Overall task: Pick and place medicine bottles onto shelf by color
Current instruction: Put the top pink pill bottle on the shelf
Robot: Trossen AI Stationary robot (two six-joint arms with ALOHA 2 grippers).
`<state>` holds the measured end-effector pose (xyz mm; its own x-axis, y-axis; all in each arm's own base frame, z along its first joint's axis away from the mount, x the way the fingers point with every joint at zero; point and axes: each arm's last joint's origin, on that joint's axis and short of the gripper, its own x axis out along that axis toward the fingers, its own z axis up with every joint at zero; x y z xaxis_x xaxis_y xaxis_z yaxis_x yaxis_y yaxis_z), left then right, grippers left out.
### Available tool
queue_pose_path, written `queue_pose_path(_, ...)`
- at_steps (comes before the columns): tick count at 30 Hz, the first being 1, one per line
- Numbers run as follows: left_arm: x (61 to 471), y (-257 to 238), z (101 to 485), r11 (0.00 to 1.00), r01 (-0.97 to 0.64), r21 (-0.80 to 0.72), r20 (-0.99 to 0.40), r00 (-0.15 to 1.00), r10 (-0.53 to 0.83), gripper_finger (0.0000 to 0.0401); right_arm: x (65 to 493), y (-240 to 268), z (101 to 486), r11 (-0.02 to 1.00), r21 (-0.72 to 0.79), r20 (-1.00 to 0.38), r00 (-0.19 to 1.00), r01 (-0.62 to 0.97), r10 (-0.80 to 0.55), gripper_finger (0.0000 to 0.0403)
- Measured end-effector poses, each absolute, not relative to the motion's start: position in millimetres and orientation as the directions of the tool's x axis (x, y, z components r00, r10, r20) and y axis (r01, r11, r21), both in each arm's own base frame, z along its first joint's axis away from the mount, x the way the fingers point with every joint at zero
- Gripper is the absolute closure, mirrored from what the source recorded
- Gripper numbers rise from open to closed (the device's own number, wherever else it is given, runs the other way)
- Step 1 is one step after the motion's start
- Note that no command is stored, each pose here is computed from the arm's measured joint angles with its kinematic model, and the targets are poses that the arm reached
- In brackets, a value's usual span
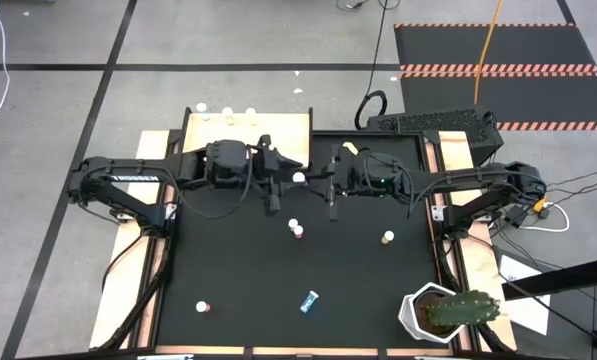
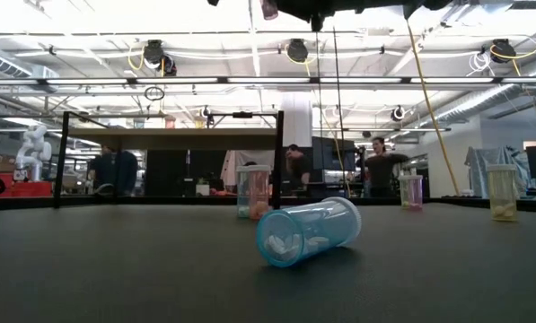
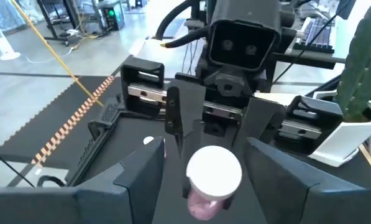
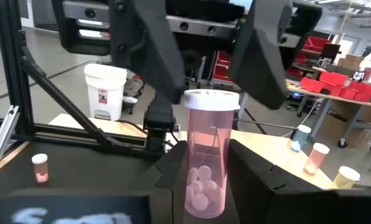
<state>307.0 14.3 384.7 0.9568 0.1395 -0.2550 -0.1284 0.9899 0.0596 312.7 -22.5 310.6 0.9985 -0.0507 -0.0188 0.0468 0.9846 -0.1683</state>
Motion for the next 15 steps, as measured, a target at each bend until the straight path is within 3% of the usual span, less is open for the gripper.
queue_pose_path(8, 306.9, 14.3, 384.4, 0.990, -0.124, 0.067, -0.259, 0.956, 0.138, 0.0249, 312.7, -22.5, 310.8, 0.985, -0.163, -0.016, 0.999, 0.048, -0.051, 0.0312)
queue_pose_path(15, 307.0, 14.3, 384.7, 0.990, -0.125, 0.066, -0.257, 0.957, 0.138, 0.0275, 312.6, -23.5, 312.1, 0.988, -0.142, -0.003, 0.999, 0.052, -0.053, 0.0312)
